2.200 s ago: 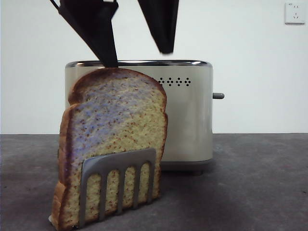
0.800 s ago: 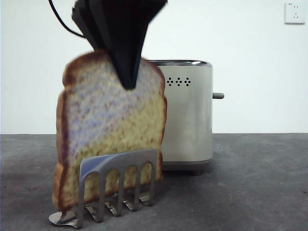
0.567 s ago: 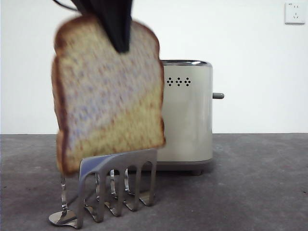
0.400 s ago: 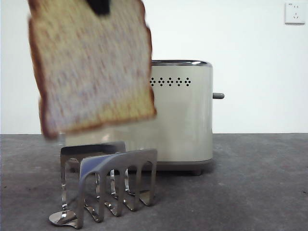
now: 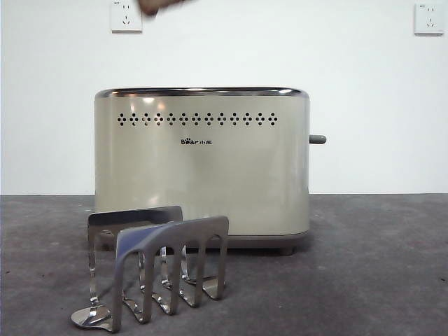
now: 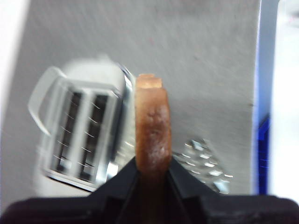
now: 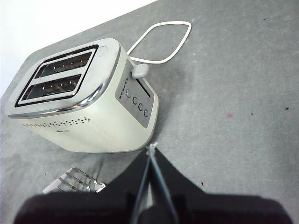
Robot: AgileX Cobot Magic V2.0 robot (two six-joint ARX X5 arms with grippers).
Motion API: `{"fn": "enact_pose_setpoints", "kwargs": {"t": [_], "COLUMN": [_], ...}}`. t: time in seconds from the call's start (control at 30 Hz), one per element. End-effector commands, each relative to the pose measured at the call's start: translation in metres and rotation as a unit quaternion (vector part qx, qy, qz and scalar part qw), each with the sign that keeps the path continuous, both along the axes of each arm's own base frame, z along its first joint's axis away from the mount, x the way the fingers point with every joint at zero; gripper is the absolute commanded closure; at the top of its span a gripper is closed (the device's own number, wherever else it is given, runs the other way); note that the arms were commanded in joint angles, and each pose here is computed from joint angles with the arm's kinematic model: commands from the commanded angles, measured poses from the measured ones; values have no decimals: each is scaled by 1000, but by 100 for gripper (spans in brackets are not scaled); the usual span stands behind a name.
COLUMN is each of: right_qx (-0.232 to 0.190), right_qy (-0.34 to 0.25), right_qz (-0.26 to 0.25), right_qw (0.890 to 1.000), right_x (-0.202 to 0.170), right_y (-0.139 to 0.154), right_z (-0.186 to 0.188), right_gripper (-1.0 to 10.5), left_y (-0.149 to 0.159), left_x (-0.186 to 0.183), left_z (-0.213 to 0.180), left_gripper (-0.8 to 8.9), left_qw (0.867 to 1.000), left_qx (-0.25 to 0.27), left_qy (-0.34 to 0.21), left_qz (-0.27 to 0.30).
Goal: Pick up a slice of bread from the rack,put the bread on the toaster,press the button
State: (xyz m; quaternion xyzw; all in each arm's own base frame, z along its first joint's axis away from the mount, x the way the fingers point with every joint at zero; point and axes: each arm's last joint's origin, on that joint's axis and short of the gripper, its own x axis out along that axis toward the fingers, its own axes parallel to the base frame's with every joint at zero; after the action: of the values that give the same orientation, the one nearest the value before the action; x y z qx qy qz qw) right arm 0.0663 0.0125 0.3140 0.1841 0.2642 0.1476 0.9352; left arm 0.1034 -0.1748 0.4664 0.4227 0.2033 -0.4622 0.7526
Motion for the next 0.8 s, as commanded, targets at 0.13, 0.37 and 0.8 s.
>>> {"fn": "enact_pose_setpoints", "kwargs": {"t": [0.13,0.37,0.8], "right_qx": [1,1,-1], "right_qy": [-5,-5,15], "right_qz": [2,2,2], "right_qw": [1000,1000,1000], "right_x": [0,0,-2], "right_y": [0,0,0], "right_z": [2,2,-2], "right_gripper": [948,948,948], "left_y": [6,0,-20], "left_x": [7,32,83], "left_z": [14,10,-21], "left_gripper": [791,791,791], "left_qw": [982,983,986], "left_qx": [69,78,134], "left_qy": [-136,-145,-91], "left_qz": [-110,-80,-43]}}
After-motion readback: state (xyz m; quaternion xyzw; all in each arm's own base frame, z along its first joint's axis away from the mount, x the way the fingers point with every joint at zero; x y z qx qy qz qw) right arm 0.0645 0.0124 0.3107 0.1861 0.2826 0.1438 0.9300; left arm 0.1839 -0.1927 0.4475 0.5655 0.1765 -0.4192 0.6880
